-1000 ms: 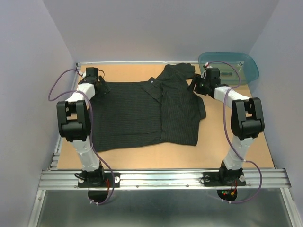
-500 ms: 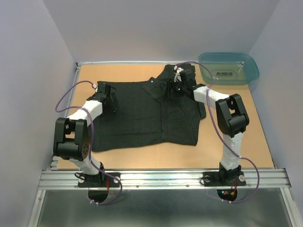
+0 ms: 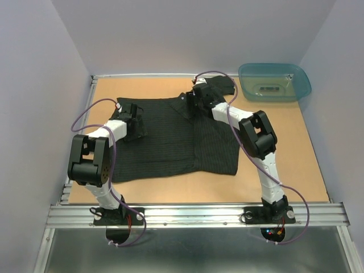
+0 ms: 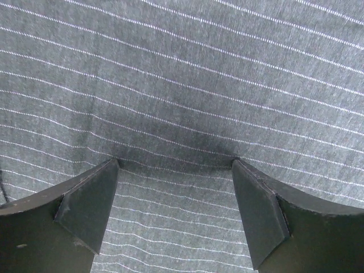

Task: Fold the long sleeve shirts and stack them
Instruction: Flatten the shirt out

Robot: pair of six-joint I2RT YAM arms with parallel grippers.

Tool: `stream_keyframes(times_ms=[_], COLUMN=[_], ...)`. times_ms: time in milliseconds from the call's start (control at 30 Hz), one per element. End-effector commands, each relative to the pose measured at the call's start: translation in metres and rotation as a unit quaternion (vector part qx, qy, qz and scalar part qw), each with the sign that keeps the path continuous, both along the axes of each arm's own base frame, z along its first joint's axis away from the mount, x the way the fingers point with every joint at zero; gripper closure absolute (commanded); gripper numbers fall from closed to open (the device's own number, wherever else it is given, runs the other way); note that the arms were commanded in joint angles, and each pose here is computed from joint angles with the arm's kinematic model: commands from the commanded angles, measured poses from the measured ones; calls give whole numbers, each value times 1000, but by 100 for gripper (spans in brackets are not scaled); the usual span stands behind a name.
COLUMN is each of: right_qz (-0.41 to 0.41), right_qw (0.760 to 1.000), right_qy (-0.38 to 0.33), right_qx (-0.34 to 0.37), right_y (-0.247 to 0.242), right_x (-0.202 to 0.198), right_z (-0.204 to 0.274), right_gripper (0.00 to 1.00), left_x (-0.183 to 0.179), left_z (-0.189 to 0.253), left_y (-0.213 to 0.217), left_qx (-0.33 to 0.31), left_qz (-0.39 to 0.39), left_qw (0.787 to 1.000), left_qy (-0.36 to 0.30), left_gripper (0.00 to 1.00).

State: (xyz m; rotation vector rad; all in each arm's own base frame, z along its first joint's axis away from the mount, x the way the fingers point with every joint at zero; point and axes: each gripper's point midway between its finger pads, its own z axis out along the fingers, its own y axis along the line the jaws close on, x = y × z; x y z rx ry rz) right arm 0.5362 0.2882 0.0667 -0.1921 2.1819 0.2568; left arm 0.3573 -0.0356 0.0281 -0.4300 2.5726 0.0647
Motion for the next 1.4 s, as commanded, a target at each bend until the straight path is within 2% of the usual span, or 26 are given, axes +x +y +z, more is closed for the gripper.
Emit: stream_keyframes(times_ms=[0,67,167,200,267,333,367,400,433,467,533,567,600,633,700,733,800,833,867,967,1000,1067,1133,1233,1267,1367], right_qz=[-51,-58,-67,-65,-63,-56,-52,-46,-42,-44,-45,-41,-37,-36,-19,-7,30,39,72,103,113,105,72,-11,-67,-130], right_qw=[998,997,997,997,996,996,994,994,995,993,993,996,995,995,998,996,992,989,979,955,950,947,957,979,986,986], right_qy=[-38,-40,-49,-48,-65,-72,-94,-101,-86,-110,-107,-70,-83,-72,-6,-4,70,69,119,204,217,230,211,140,105,96], right_qx=[-2,-4,-10,-10,-4,-10,-2,1,-8,15,30,28,50,57,65,86,101,122,146,187,195,198,183,145,111,38], right_y=[-8,-10,-15,-14,-17,-18,-20,-18,-24,-28,-37,-43,-50,-54,-62,-67,-70,-74,-68,-74,-75,-87,-101,-127,-146,-161], right_x=[25,27,28,25,20,6,-2,-11,-25,-40,-65,-89,-107,-122,-167,-188,-238,-256,-285,-348,-361,-380,-377,-345,-326,-292], right_z=[13,15,22,23,50,63,97,109,98,135,145,118,144,142,109,120,90,101,94,82,83,90,101,127,128,112], right_gripper=[39,43,60,82,97,99,99,99,99,98,97,96,96,96,96,95,95,94,93,76,57,38,32,21,21,28], left_x=[10,10,10,11,11,12,11,12,13,13,13,12,12,12,12,11,11,11,10,10,10,9,8,9,9,7], left_z=[14,14,13,12,13,13,13,14,14,13,13,13,13,13,14,13,16,15,15,18,22,24,27,30,29,24], left_y=[3,4,4,4,5,5,5,5,5,6,5,6,5,6,7,8,8,8,7,7,7,9,9,9,9,9], left_qx=[13,14,16,16,18,19,19,19,18,20,19,20,20,20,23,24,25,23,21,20,20,21,19,18,19,19], left_qz=[1,2,2,0,3,3,3,3,4,5,5,6,5,7,10,10,11,12,11,13,14,17,21,23,23,24], left_qw=[1000,1000,1000,1000,1000,1000,1000,1000,1000,1000,1000,1000,1000,1000,999,999,999,999,999,999,999,999,999,998,998,999], left_qy=[-23,-24,-22,-21,-22,-23,-22,-23,-23,-21,-21,-20,-20,-20,-23,-20,-24,-22,-23,-28,-34,-37,-43,-49,-48,-40], left_gripper=[7,7,7,7,7,8,7,7,8,7,7,8,8,7,8,7,7,7,7,8,7,7,7,7,7,7])
